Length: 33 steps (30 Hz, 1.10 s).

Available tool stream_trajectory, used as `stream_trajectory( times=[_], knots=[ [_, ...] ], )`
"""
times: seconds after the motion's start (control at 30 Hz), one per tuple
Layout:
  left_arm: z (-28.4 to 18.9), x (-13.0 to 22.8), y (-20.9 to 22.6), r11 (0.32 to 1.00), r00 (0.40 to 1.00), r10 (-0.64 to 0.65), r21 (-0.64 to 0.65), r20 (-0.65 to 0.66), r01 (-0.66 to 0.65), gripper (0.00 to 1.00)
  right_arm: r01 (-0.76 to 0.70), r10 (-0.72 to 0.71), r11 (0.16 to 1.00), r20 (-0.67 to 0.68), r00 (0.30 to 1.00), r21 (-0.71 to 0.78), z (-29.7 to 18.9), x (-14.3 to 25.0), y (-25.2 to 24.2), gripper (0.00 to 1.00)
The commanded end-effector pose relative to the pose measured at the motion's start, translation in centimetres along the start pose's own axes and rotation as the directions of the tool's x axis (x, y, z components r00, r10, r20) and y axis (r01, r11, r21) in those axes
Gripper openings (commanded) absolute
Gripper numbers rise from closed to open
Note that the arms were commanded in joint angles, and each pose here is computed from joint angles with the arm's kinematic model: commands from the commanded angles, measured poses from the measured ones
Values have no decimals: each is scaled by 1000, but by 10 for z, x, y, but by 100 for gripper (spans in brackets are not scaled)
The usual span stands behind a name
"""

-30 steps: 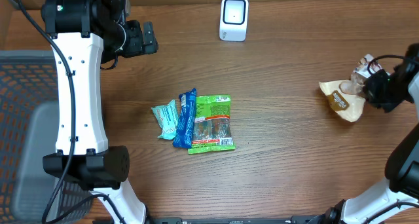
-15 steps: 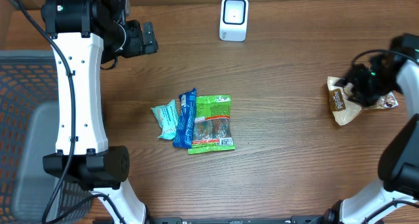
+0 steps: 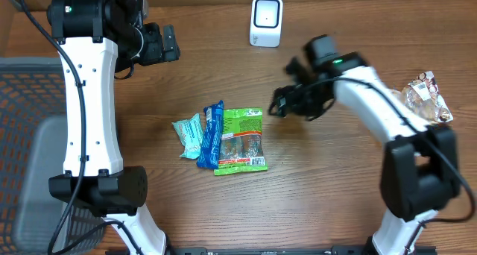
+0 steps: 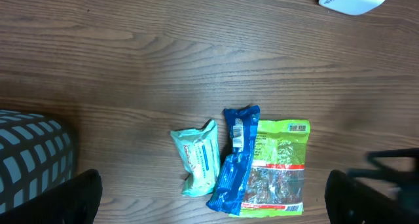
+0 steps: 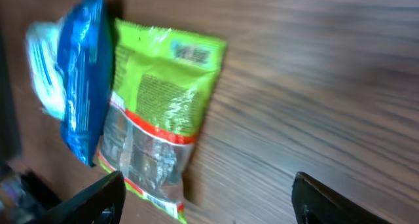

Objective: Scan the item barcode
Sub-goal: 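Move the right gripper to the green snack bag and grasp it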

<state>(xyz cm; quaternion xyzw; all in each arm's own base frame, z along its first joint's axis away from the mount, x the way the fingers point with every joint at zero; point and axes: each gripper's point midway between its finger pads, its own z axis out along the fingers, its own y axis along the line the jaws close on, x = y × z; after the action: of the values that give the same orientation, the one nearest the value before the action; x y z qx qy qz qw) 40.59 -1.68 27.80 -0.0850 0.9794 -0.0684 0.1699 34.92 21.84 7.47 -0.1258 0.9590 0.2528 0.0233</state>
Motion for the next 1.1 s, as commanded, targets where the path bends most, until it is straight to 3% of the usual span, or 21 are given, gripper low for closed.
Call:
stream_trajectory(
  times=[0.0,0.3,0.4,0.6,0.83,1.07],
  knots=[
    [-4,-2,-1,1000,1000,-9,-2,16,9,100,106,-100,993,-107,989,47,44,19,8,82],
    [-4,-2,-1,1000,1000,-9,-2,16,9,100,217,-162,939,-216,963,268,69,44,-4,79],
    [-4,-2,-1,1000,1000,-9,-2,16,9,100,185,-117,911,-200,973,368,65,42,-21,78],
    [-4,-2,-1,1000,1000,-9,-2,16,9,100,33,36,776,-97,995,629,34,33,-78,78],
    [-4,-2,-1,1000,1000,-9,-2,16,9,100,-47,119,788,-77,990,614,20,31,-100,78],
    [-4,-2,-1,1000,1000,-9,-2,16,9,100,6,37,948,-129,991,317,26,16,-58,82]
  ],
)
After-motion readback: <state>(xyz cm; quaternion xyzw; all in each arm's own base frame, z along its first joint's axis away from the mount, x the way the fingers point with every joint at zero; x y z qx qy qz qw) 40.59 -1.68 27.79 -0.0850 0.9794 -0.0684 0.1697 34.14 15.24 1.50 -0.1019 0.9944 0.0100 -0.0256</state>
